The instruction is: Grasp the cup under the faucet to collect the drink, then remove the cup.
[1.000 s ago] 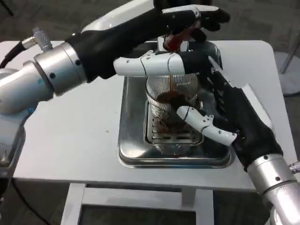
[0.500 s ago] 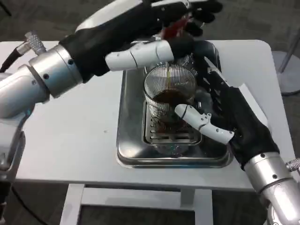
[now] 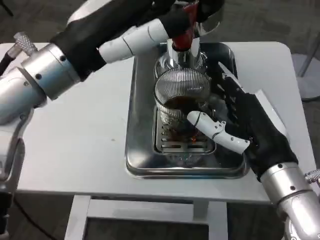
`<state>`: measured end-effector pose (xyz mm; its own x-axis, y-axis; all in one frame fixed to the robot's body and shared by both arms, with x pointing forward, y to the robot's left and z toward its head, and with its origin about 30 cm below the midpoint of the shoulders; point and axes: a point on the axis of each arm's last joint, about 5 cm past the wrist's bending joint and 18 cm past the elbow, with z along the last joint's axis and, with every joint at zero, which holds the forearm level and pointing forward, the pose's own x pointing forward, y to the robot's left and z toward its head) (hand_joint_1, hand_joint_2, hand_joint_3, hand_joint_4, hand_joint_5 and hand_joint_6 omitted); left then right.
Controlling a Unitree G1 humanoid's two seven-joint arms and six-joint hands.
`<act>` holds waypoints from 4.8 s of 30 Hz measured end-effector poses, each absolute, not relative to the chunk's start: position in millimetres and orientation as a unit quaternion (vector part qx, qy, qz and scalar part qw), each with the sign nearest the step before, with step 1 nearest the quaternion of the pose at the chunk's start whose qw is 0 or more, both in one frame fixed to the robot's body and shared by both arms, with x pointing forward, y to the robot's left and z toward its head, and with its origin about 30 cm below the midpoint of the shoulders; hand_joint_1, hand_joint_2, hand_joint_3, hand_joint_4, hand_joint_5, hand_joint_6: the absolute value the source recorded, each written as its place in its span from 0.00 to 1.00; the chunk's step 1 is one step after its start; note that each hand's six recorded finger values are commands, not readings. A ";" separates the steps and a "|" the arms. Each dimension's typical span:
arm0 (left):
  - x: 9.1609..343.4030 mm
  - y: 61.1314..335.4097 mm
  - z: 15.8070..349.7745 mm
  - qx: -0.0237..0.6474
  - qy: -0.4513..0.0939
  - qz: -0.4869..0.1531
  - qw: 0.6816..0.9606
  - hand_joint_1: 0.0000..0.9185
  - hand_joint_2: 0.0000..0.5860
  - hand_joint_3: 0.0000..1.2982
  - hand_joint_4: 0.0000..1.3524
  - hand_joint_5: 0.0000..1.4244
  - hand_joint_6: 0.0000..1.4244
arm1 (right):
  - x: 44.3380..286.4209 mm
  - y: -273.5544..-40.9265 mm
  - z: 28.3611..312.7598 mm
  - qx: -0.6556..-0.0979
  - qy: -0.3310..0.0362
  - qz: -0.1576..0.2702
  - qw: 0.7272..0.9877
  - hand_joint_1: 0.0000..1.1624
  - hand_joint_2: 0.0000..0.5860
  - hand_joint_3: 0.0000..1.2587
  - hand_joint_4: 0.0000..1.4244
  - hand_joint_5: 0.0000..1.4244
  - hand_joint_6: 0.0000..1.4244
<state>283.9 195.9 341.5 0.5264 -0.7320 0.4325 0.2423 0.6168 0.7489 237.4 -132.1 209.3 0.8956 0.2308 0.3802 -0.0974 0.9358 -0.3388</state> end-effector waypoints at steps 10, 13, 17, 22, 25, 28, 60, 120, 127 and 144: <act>276.8 198.3 348.3 0.305 -0.410 -0.288 0.810 0.00 0.08 0.19 0.18 0.21 0.23 | 237.5 -132.3 209.6 -0.158 -0.212 0.085 0.961 0.50 0.44 0.06 0.05 0.09 0.16; 274.0 198.2 350.7 0.305 -0.416 -0.286 0.807 0.00 0.08 0.19 0.18 0.22 0.24 | 237.5 -132.4 209.6 -0.158 -0.212 0.085 0.961 0.50 0.45 0.06 0.05 0.09 0.16; 267.4 200.5 356.3 0.297 -0.437 -0.277 0.803 0.00 0.09 0.20 0.20 0.23 0.25 | 237.6 -133.2 209.7 -0.158 -0.212 0.083 0.961 0.50 0.45 0.06 0.05 0.09 0.16; 257.0 205.8 359.5 0.298 -0.454 -0.264 0.797 0.00 0.09 0.22 0.23 0.26 0.28 | 237.8 -134.3 210.1 -0.157 -0.213 0.080 0.961 0.49 0.45 0.06 0.05 0.09 0.16; 249.0 211.9 357.9 0.304 -0.459 -0.249 0.797 0.00 0.11 0.23 0.25 0.28 0.30 | 238.0 -135.9 210.4 -0.154 -0.213 0.076 0.962 0.49 0.44 0.06 0.05 0.09 0.16; 241.4 218.6 353.5 0.309 -0.457 -0.235 0.800 0.00 0.11 0.24 0.25 0.29 0.31 | 238.1 -135.8 210.6 -0.150 -0.214 0.078 0.962 0.49 0.44 0.06 0.05 0.09 0.16; 192.0 284.9 261.7 0.346 -0.268 -0.127 0.890 0.00 0.13 0.24 0.26 0.30 0.32 | 233.4 -134.2 210.9 -0.156 -0.218 0.086 0.959 0.53 0.39 0.00 0.03 0.09 0.20; 174.4 306.4 227.7 0.348 -0.155 -0.123 0.916 0.02 0.15 0.28 0.28 0.30 0.27 | 251.0 -97.2 192.5 -0.153 -0.204 0.048 0.966 0.54 0.38 0.00 0.01 0.07 0.17; 174.1 308.0 226.3 0.349 -0.148 -0.125 0.917 0.01 0.16 0.28 0.28 0.30 0.27 | 252.5 -93.6 191.0 -0.152 -0.206 0.037 0.966 0.57 0.36 0.00 0.04 0.13 0.23; 174.5 312.4 226.1 0.352 -0.137 -0.123 0.918 0.00 0.15 0.29 0.29 0.30 0.27 | 254.3 -84.1 187.8 -0.178 -0.215 0.027 0.960 0.58 0.36 0.00 0.05 0.15 0.26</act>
<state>174.5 312.4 226.1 0.9324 -0.3221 0.1641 0.1299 0.7224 0.6792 254.3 -84.1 187.8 0.9059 0.1287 0.4036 0.0241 0.9355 -0.3525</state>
